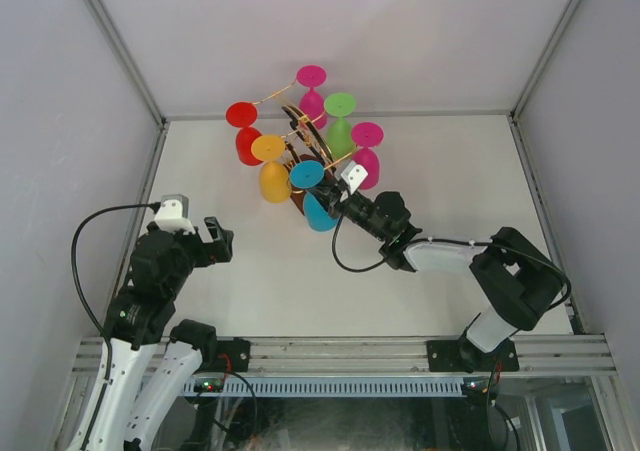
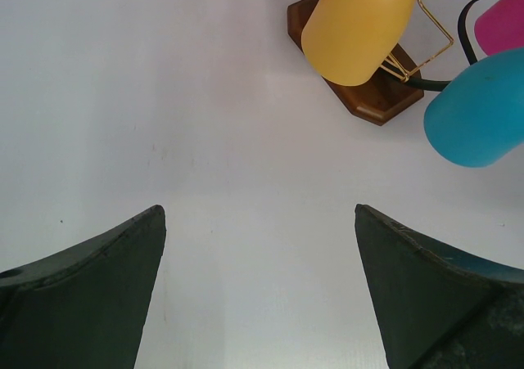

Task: Place the wine glass upside down on the wine glass rack
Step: Turn the wine glass upside down at the wine rack.

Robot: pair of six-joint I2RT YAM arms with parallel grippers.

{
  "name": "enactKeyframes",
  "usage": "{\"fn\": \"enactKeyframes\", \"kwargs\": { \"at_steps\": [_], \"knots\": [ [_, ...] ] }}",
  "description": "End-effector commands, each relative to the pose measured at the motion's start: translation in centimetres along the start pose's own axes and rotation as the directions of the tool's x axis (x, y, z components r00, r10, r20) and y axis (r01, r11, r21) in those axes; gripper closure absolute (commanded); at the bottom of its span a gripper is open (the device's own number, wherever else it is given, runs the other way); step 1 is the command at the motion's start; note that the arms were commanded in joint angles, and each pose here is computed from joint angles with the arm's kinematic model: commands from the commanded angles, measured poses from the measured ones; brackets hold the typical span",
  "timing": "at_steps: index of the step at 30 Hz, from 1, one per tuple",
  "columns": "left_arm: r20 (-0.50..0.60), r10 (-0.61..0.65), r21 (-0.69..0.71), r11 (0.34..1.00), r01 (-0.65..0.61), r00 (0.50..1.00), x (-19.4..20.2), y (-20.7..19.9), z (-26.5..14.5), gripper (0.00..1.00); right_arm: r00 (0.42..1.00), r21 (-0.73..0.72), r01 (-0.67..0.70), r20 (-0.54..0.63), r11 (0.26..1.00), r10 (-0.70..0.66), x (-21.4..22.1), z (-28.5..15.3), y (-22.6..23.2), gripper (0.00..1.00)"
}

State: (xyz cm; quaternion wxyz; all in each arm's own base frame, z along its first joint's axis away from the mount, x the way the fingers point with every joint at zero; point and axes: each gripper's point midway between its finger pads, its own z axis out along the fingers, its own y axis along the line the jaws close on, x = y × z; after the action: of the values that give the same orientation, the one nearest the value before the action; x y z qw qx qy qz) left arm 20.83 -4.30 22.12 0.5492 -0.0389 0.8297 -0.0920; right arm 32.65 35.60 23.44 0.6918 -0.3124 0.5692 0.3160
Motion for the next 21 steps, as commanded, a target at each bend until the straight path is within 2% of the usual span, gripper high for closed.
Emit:
{"fn": "enactKeyframes", "kwargs": {
  "at_steps": [1, 11, 21],
  "knots": [
    [0.022, 0.020, -0.009, 1.000, -0.020, 1.000, -0.2, 0.2, 0.6, 0.00, 0.995, -0.011, 0.029, 0.096, 1.000, -0.028, -3.2, 1.6, -0.2, 1.00],
    [0.019, 0.019, -0.013, 1.000, -0.018, 1.000, -0.2, 0.3, 0.7, 0.00, 0.997, -0.052, 0.026, 0.080, 0.998, -0.021, -2.1, 2.9, 0.3, 1.00],
    [0.009, 0.021, -0.013, 1.000, -0.021, 1.000, 0.0, 0.3, 0.8, 0.00, 0.999, -0.201, 0.022, 0.052, 0.979, -0.012, -1.3, 2.9, 3.0, 1.00]
  ]
}}
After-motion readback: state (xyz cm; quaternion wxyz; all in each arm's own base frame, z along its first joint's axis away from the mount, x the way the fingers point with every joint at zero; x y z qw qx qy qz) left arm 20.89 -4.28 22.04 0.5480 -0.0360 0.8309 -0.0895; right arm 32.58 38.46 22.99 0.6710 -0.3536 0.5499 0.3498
